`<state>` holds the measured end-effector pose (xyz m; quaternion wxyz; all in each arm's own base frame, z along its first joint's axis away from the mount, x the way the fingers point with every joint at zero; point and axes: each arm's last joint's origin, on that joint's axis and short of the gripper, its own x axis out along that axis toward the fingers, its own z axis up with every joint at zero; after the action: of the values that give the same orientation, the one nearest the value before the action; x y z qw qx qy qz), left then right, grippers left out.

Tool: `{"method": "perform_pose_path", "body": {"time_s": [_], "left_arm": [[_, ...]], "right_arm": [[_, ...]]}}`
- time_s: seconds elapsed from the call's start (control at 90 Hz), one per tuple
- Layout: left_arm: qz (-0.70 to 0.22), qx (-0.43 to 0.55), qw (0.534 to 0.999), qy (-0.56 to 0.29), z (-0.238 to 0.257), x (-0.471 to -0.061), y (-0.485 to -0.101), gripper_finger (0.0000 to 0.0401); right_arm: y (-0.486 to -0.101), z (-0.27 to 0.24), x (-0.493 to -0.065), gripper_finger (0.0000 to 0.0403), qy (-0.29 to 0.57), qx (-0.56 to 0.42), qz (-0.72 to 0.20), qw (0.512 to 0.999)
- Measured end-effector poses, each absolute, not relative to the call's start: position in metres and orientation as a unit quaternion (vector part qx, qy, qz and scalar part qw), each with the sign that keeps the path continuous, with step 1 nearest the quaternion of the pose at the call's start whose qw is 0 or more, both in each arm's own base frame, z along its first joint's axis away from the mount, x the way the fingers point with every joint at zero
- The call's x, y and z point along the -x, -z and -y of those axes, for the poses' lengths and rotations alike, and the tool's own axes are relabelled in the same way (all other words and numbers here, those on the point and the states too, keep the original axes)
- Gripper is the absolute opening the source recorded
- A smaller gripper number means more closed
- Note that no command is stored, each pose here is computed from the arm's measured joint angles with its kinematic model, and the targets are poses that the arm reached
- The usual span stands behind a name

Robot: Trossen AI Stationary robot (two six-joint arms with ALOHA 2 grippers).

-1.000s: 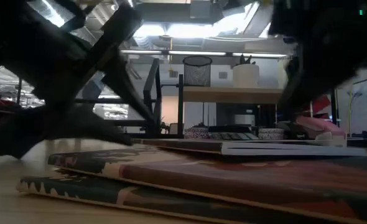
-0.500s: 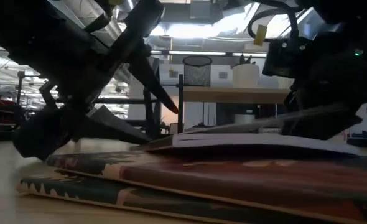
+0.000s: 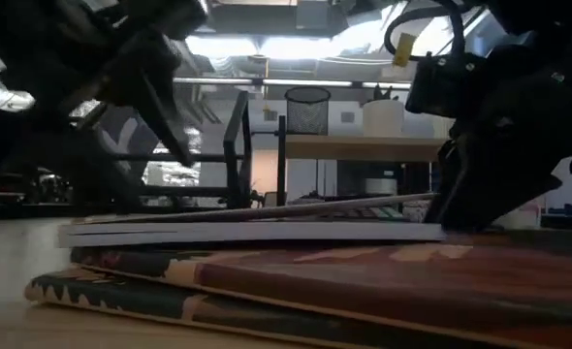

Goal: Stock shelves
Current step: Put the red book on the book shelf

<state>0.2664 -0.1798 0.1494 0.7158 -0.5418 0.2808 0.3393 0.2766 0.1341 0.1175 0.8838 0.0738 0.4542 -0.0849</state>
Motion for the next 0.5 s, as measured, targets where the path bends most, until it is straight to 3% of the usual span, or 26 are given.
{"method": "perform_pose_path", "body": {"time_s": [0.178,0.5], "left_arm": [[-0.297,0.552,0.689,-0.365,0.187,-0.259,-0.137,0.0206],[-0.211,0.569,0.693,-0.390,0.189,-0.268,-0.116,0.0206]], "right_arm": [[-0.120,-0.136,-0.280,0.0218,0.072,-0.070,-0.439,0.893],[-0.125,-0.123,-0.294,0.0218,0.068,-0.086,-0.403,0.909]]}}
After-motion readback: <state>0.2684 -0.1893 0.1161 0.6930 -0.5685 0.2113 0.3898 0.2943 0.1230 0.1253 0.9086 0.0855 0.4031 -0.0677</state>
